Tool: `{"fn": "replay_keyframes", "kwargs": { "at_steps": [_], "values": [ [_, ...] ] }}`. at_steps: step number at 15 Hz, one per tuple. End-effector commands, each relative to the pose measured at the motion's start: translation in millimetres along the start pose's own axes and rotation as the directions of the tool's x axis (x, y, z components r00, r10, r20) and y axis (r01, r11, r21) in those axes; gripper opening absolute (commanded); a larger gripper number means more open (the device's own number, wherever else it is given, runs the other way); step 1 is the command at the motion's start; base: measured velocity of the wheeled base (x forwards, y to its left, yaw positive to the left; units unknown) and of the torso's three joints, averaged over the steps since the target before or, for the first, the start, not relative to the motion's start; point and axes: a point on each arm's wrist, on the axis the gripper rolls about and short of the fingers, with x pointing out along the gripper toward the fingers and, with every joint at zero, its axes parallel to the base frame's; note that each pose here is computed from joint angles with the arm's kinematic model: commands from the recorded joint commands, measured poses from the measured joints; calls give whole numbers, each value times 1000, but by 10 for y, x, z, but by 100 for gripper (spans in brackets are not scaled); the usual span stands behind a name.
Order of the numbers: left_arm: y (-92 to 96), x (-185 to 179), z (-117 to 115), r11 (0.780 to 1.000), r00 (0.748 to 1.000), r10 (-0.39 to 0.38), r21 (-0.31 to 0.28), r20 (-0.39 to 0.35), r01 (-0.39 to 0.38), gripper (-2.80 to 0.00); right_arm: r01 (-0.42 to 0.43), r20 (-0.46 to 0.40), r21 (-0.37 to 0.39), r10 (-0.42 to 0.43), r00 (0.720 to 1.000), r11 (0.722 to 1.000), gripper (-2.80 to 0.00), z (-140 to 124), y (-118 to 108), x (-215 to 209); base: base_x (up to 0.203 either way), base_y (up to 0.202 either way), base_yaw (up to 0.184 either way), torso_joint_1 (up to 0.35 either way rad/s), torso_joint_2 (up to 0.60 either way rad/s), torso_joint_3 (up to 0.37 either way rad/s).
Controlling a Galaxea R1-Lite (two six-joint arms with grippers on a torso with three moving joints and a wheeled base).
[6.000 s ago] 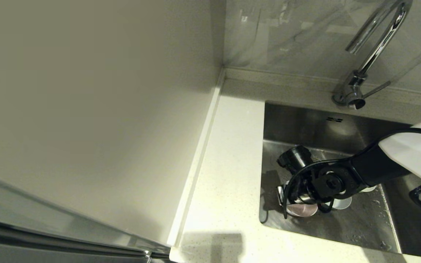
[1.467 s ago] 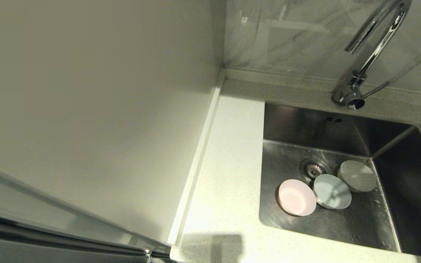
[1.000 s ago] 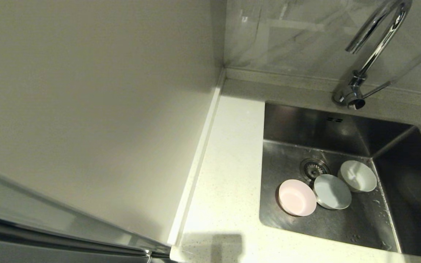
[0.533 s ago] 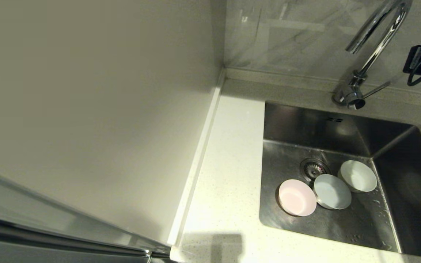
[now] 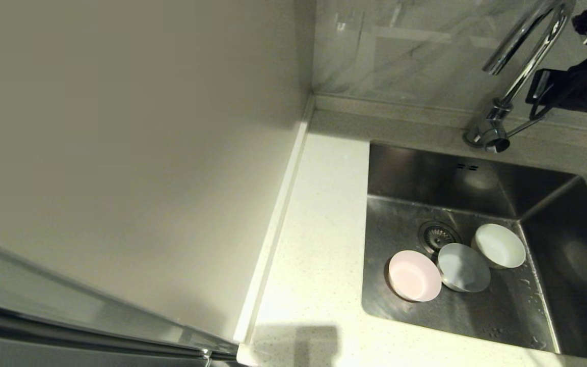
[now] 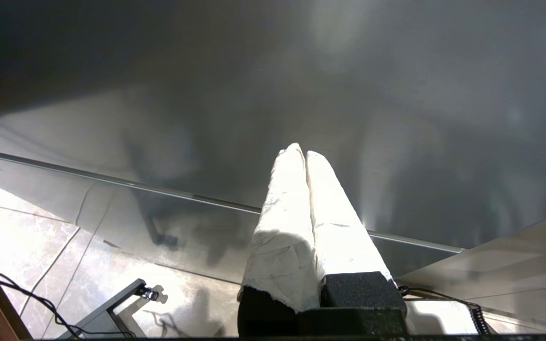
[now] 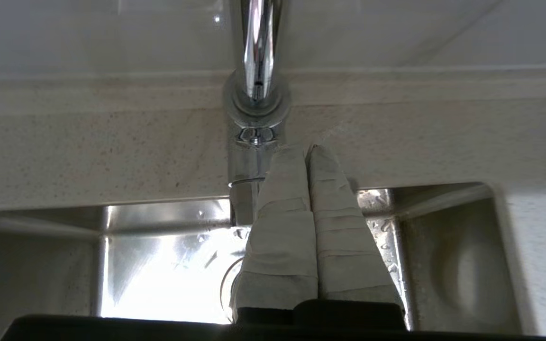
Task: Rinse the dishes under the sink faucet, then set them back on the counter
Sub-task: Turn on the faucet
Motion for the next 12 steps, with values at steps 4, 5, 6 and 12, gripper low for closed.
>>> {"fn": "replay_keyframes", "kwargs": {
  "at_steps": [4, 5, 6, 12],
  "values": [
    [0, -2, 0, 1000, 1000, 1, -1, 3, -1, -280, 15, -19, -7, -15, 1000, 1000, -280, -91, 55, 235, 0, 0, 0, 0, 0, 0],
    [0, -2, 0, 1000, 1000, 1, -1, 3, -1, -280, 19, -23, -8, -19, 1000, 1000, -280, -107, 58, 255, 0, 0, 0, 0, 0, 0],
    [0, -2, 0, 1000, 1000, 1, -1, 3, -1, -280, 22, -29, -10, -22, 999, 1000, -280, -131, 60, 286, 0, 0, 0, 0, 0, 0],
    [0, -2, 0, 1000, 1000, -1, -1, 3, 1, -280, 105, -39, -92, -108, 993, 990, -280, -159, -53, 348, 0, 0, 0, 0, 0, 0]
  ]
}}
